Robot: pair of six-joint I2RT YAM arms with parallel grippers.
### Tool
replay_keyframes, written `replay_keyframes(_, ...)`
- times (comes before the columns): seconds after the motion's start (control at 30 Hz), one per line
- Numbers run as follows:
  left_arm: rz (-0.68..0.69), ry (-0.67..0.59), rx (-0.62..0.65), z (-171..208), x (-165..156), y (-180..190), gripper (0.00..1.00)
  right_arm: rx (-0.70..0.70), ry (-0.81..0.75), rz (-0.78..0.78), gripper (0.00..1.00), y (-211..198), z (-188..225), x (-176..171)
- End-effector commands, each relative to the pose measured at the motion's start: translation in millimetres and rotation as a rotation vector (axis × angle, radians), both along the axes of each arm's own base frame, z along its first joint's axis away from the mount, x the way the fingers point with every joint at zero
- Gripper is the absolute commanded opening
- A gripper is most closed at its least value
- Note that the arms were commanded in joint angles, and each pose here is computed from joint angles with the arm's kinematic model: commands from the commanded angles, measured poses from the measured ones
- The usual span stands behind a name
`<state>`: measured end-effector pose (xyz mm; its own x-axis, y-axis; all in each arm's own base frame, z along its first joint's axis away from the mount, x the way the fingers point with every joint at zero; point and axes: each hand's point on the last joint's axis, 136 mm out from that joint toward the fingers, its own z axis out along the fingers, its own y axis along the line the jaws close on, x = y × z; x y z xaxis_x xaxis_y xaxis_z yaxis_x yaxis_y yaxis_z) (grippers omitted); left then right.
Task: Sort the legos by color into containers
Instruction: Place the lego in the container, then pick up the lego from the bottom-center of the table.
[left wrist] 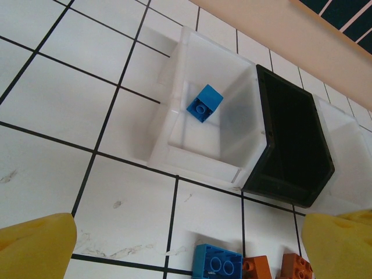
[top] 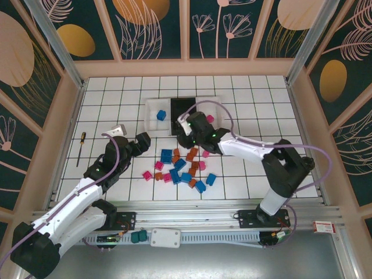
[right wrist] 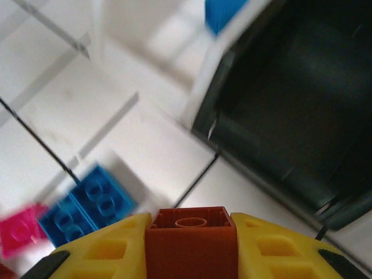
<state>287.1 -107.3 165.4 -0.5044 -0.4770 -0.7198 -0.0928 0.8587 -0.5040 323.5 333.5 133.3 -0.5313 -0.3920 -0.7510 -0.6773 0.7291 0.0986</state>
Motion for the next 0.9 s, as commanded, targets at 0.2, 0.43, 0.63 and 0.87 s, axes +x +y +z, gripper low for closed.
replay_keyframes(0.2, 0.0, 0.038, -0.007, -8.1, -1.3, -1.4, 0.99, 0.088, -0.072, -0.248, 0.32, -8.5, 21.5, 101.2)
replay_keyframes(0.43, -0.022, 0.095, 0.006, -20.8, -5.5, -4.3, 0.99, 0.108, -0.092, -0.288, 0.6, -0.9, 26.8, 134.6)
replay_keyframes(0.63, -0.048, 0.154, 0.023, -38.5, -10.7, -7.2, 0.99, 0.153, -0.114, -0.26, 0.66, -0.7, 56.7, 118.0)
replay_keyframes(0.87, -0.066, 0.161, 0.011, -43.8, -7.7, -13.2, 0.99, 0.15, -0.019, -0.301, 0.66, -43.7, 27.0, 49.1)
